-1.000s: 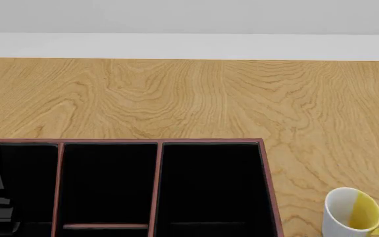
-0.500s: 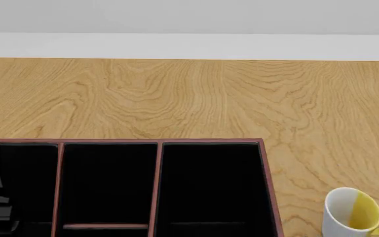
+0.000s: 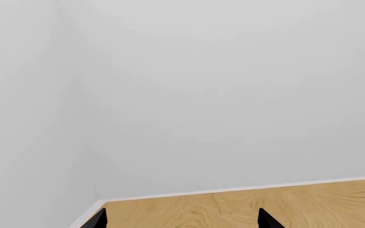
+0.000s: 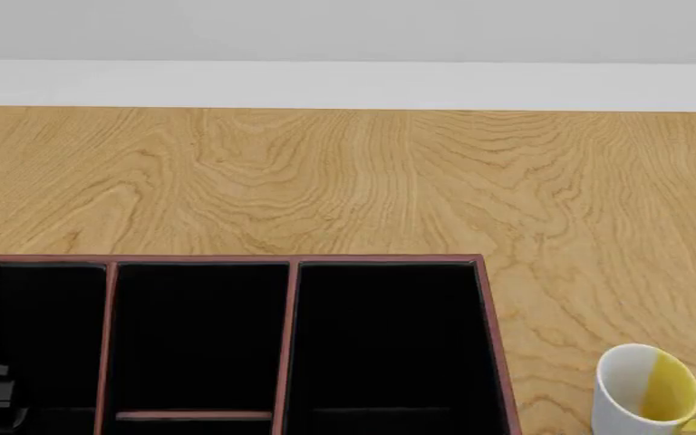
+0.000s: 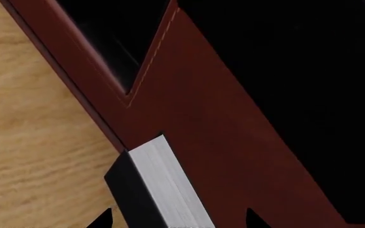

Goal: Pick up the book and place it in the front compartment of the caddy.

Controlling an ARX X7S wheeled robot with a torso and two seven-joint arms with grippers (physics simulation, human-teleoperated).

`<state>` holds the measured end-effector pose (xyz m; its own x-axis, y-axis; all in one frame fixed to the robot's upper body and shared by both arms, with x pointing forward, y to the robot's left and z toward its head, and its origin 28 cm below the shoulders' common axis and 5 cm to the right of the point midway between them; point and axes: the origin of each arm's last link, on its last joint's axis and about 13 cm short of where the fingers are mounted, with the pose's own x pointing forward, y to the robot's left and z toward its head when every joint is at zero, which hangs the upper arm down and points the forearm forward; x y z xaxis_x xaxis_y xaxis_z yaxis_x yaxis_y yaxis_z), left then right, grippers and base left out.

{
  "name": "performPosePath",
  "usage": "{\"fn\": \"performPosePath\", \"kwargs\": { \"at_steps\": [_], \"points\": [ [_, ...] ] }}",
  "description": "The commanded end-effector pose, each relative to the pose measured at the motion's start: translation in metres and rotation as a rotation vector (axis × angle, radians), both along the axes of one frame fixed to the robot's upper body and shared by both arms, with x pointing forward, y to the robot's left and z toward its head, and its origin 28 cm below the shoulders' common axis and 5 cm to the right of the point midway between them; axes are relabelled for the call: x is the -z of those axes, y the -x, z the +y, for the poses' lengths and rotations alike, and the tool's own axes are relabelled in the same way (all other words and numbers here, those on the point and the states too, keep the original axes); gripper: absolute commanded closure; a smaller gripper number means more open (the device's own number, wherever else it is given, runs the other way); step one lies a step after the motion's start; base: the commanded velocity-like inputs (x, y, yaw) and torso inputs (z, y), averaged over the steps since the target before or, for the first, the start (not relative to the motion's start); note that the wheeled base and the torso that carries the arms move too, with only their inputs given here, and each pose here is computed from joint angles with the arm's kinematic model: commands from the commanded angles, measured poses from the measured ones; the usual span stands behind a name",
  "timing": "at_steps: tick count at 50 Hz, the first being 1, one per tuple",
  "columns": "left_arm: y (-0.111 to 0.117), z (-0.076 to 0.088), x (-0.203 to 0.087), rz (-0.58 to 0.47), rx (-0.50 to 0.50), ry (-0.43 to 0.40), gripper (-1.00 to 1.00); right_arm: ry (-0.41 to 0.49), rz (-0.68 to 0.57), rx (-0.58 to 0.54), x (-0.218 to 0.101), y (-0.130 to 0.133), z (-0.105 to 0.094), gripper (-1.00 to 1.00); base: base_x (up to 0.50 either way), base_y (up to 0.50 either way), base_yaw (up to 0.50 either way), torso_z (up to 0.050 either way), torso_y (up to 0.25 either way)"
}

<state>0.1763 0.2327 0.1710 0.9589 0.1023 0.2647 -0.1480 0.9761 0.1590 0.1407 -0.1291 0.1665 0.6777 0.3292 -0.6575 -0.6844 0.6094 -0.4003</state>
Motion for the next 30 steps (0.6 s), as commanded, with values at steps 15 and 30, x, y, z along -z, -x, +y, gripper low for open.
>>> {"fn": "performPosePath", "kwargs": {
  "at_steps": [15,30],
  "points": [
    [0.0,0.002,0.001,-0.001,-0.006,0.003,-1.0,0.004,0.024,0.004,0.011,-0.004,0.002,-1.0,0.0,0.0,0.0,0.0,0.0],
    [0.0,0.001,0.002,-0.001,-0.007,0.006,-1.0,0.013,0.034,0.001,0.016,-0.007,0.002,-1.0,0.0,0.0,0.0,0.0,0.0]
  ]
}}
